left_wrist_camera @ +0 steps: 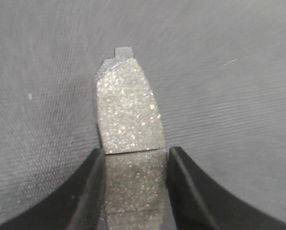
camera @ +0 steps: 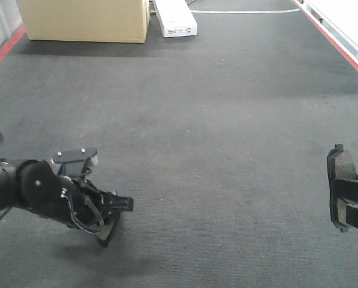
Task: Move and align brake pads A on conveyor
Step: 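Lower the left gripper's brake pad onto the belt and release it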
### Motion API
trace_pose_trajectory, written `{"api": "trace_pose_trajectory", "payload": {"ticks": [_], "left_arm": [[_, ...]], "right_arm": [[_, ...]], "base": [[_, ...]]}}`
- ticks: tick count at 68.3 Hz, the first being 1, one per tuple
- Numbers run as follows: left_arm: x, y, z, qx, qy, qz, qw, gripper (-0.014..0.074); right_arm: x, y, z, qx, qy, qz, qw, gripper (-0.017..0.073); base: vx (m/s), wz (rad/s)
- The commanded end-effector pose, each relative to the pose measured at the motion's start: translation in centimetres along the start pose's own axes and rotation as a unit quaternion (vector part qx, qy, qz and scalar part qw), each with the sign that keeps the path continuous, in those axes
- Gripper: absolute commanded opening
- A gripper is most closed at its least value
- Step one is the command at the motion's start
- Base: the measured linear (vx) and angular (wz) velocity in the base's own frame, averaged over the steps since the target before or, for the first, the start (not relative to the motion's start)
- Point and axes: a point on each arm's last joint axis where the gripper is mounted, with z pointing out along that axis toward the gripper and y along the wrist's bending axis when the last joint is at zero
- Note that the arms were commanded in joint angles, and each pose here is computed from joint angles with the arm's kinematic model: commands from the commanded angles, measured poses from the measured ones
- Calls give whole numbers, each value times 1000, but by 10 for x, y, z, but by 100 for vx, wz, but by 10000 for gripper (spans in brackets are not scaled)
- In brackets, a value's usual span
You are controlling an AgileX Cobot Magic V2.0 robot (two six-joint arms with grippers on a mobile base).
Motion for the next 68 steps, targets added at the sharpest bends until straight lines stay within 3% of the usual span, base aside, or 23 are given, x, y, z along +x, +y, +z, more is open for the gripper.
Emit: {"api": "trace_pose_trajectory", "payload": {"ticks": [1, 12, 42, 47, 55, 62, 68], "left_arm": [[-15, -10, -11, 21, -56, -7, 998, 213], [-19, -10, -12, 20, -74, 2, 997, 242], [-20, -11, -17, 22, -82, 5, 996, 437], [-22, -12, -28, 25, -99, 20, 995, 437], [-23, -16, -58, 27, -139, 68, 988, 425], [-17, -18, -95, 31, -173, 102, 979, 393], [-4, -15, -129, 42, -221, 115, 968, 345]], "right_arm": [[-14, 0, -6, 10, -45, 5, 999, 99], [-14, 0, -6, 10, -45, 5, 999, 99], [-14, 0, -6, 10, -45, 5, 999, 99], [-14, 0, -6, 10, -45, 5, 999, 99], [-14, 0, -6, 10, -45, 5, 999, 99], [-14, 0, -6, 10, -45, 5, 999, 99], [-14, 0, -6, 10, -45, 5, 999, 99]], "base": [[0, 0], [0, 0], [0, 0], [0, 0], [0, 0], [0, 0], [0, 0]]}}
